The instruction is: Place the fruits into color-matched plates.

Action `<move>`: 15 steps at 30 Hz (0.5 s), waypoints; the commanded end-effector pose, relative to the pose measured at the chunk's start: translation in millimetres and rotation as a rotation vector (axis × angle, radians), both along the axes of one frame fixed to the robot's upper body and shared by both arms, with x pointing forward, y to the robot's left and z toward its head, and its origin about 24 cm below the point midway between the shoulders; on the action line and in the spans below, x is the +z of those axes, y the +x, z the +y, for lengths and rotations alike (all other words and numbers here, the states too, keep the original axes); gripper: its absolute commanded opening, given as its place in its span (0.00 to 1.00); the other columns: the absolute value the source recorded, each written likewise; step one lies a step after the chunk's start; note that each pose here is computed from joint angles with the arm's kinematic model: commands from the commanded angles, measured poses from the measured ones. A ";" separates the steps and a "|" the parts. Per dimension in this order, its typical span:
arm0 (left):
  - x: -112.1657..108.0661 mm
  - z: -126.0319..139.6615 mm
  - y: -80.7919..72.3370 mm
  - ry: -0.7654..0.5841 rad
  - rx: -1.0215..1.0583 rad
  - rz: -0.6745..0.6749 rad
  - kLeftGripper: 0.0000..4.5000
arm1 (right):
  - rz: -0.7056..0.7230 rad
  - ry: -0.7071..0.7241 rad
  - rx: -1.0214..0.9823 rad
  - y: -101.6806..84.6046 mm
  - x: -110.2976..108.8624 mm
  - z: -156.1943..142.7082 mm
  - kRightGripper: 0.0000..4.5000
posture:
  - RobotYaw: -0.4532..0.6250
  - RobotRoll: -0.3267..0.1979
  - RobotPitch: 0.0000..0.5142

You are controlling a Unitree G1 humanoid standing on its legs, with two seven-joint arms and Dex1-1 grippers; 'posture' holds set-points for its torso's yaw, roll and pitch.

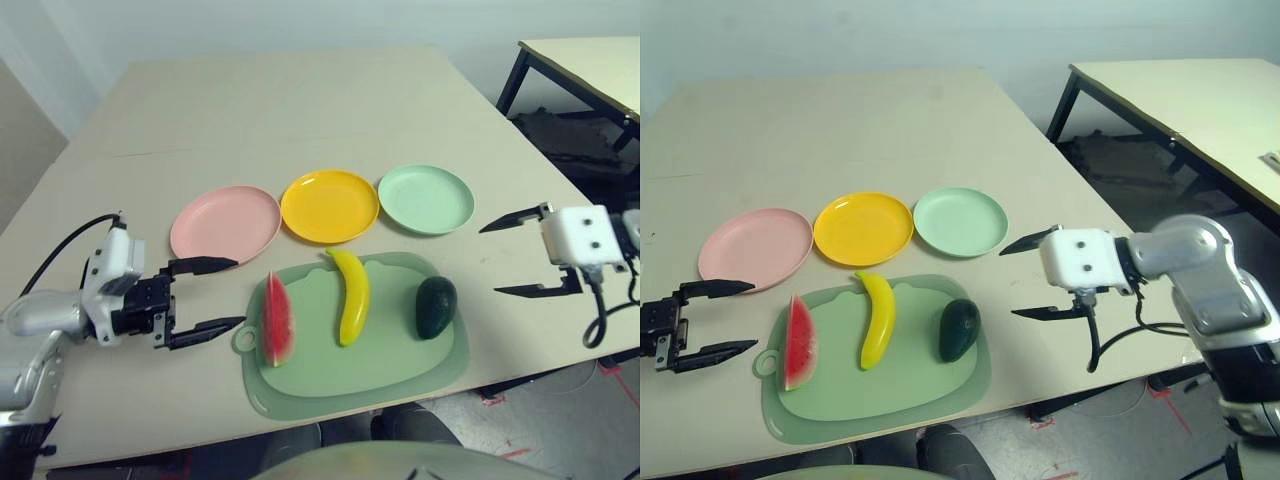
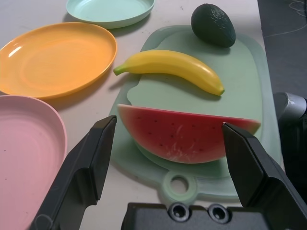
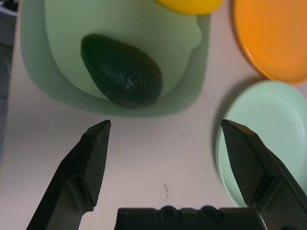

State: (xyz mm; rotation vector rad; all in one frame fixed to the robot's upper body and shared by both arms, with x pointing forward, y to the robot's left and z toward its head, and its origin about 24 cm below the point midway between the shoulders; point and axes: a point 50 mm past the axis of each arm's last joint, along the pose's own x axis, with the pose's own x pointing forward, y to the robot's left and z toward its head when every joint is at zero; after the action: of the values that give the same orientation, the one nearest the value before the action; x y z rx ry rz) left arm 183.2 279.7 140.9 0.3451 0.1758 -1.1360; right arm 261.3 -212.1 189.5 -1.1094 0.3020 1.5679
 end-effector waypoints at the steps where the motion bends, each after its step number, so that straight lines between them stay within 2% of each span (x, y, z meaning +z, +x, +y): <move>1: 2.7 -3.4 -1.5 0.009 -0.001 -0.014 0.99 | 0.065 -0.071 0.055 0.2 -7.2 13.6 1.00 | 0.55 0.62 0.01; 7: 7.7 -12.6 -5.4 0.012 -0.030 -0.023 0.99 | 0.119 -0.162 0.093 0.8 -18.1 26.2 1.00 | 0.59 0.62 0.01; 15: 9.4 -14.8 -4.1 0.018 -0.030 -0.028 0.99 | 0.145 -0.196 0.117 1.8 -28.3 31.6 1.00 | 0.59 0.62 0.01</move>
State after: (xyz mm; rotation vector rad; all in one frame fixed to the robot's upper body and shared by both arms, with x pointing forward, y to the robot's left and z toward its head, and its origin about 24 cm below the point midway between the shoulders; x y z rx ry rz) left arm 178.8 266.5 147.3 0.3632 0.1579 -1.1515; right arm 261.8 -183.4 161.4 -1.1584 0.5050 1.7460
